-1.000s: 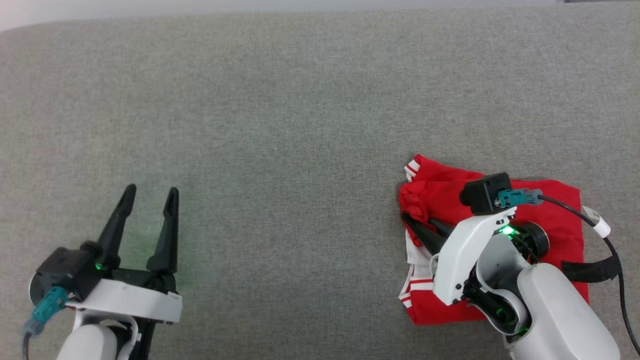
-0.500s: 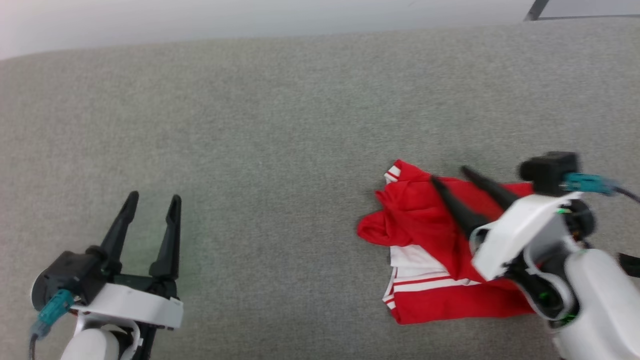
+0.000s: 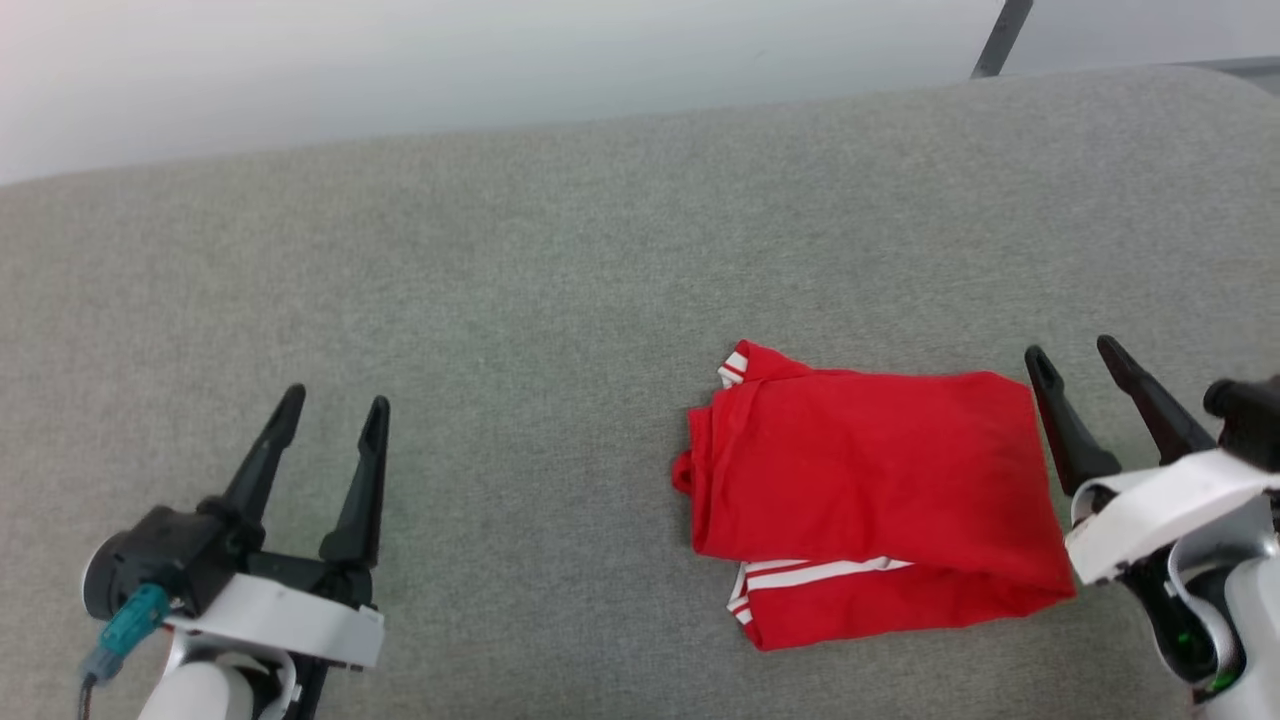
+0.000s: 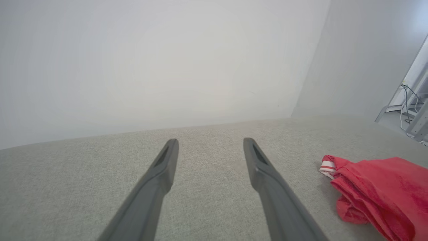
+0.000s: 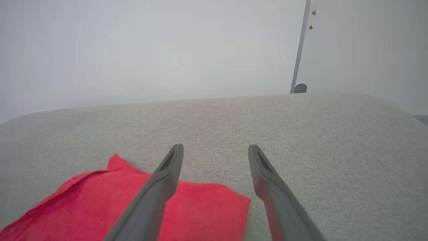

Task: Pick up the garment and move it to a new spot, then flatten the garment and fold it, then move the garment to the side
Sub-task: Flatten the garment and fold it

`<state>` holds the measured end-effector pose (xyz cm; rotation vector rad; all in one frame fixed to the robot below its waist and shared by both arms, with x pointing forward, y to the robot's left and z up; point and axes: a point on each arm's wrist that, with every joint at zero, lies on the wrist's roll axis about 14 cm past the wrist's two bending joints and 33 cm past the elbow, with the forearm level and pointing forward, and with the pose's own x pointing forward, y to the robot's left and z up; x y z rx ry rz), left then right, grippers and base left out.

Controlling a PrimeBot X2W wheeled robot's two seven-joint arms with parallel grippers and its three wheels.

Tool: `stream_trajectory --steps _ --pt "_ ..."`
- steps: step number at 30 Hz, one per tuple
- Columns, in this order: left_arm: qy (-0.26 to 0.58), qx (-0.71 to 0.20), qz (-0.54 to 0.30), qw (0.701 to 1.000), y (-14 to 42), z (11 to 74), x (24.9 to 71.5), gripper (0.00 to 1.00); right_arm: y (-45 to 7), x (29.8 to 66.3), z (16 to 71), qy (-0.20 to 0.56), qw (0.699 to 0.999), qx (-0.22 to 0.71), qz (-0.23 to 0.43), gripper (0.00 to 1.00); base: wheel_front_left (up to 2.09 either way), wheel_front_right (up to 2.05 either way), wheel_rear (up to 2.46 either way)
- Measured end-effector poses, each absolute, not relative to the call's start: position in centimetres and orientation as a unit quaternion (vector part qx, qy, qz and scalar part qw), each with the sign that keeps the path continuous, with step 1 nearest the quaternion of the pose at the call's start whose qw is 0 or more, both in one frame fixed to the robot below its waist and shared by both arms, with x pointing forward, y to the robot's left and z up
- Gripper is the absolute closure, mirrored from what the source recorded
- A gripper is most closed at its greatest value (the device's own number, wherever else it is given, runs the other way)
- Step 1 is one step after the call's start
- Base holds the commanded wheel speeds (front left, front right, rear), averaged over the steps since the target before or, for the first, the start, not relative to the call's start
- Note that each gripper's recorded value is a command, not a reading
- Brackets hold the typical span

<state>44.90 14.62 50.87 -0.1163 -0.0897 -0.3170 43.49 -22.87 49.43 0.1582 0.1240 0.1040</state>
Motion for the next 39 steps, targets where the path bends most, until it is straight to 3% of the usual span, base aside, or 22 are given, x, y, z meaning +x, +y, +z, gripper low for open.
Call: stream_trajectory --steps 17,39 --pt "-0.02 -0.05 -0.116 0.992 17.1 49.6 41.7 0.0 -23.6 38.8 51.0 0.0 0.998 0.065 0.022 0.0 0.0 0.0 0.0" --pt "0.004 -0.038 -0.044 0.998 21.4 48.1 38.1 0.0 -24.6 35.0 50.5 -0.003 0.996 0.083 -0.026 0.0 0.0 0.0 0.0"
